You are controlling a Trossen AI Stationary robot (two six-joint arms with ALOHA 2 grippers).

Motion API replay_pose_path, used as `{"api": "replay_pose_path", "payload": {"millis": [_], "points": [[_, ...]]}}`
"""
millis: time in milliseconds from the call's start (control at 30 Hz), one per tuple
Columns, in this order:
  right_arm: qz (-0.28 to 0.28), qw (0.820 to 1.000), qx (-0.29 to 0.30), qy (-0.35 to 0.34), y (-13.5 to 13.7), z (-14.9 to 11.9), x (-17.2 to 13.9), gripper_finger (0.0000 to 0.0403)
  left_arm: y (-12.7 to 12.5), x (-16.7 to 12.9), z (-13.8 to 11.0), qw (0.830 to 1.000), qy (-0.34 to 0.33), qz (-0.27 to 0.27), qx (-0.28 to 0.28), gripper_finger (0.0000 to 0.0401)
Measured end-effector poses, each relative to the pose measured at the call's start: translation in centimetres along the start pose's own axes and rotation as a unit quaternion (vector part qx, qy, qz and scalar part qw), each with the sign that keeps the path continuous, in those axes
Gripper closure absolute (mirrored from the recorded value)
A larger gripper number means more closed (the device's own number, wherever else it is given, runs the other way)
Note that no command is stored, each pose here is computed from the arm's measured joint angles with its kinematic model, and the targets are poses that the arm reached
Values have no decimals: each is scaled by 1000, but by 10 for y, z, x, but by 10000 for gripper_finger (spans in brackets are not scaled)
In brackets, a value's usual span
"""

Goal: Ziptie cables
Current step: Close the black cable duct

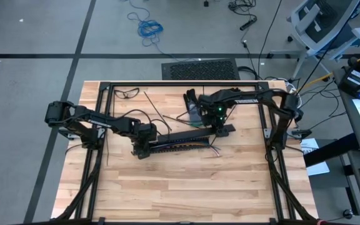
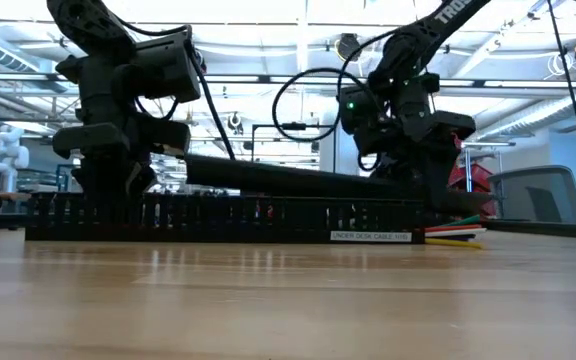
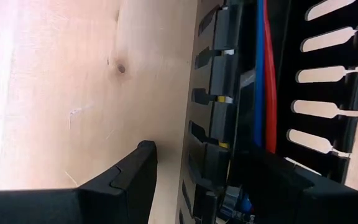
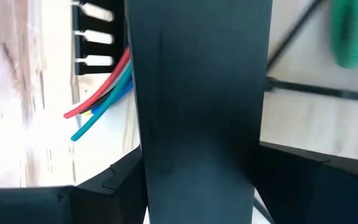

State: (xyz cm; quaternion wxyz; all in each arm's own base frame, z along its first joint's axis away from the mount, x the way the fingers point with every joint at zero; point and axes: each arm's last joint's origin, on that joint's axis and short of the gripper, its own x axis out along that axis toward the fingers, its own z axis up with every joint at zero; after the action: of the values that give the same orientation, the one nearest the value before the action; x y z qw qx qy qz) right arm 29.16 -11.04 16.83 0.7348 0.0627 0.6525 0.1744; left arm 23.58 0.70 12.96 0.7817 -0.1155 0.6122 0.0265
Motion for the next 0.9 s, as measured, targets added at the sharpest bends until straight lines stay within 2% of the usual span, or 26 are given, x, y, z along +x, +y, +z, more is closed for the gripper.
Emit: {"api": "replay_pose_path", "payload": {"millis": [200,367,567,900], "points": [[-25,999,18,-16,8,-4,-20,173,0,0,0,1000,-1,2,2,185],[-28,999,41,0,18,-12,-31,173,2,-4,1,1000,-10,3,0,185],[-57,996,46,47,24,-21,-38,170,13,-24,6,996,-74,44,-6,185],[-77,994,67,35,31,-21,-45,169,32,-70,19,977,-190,78,-48,185]]}}
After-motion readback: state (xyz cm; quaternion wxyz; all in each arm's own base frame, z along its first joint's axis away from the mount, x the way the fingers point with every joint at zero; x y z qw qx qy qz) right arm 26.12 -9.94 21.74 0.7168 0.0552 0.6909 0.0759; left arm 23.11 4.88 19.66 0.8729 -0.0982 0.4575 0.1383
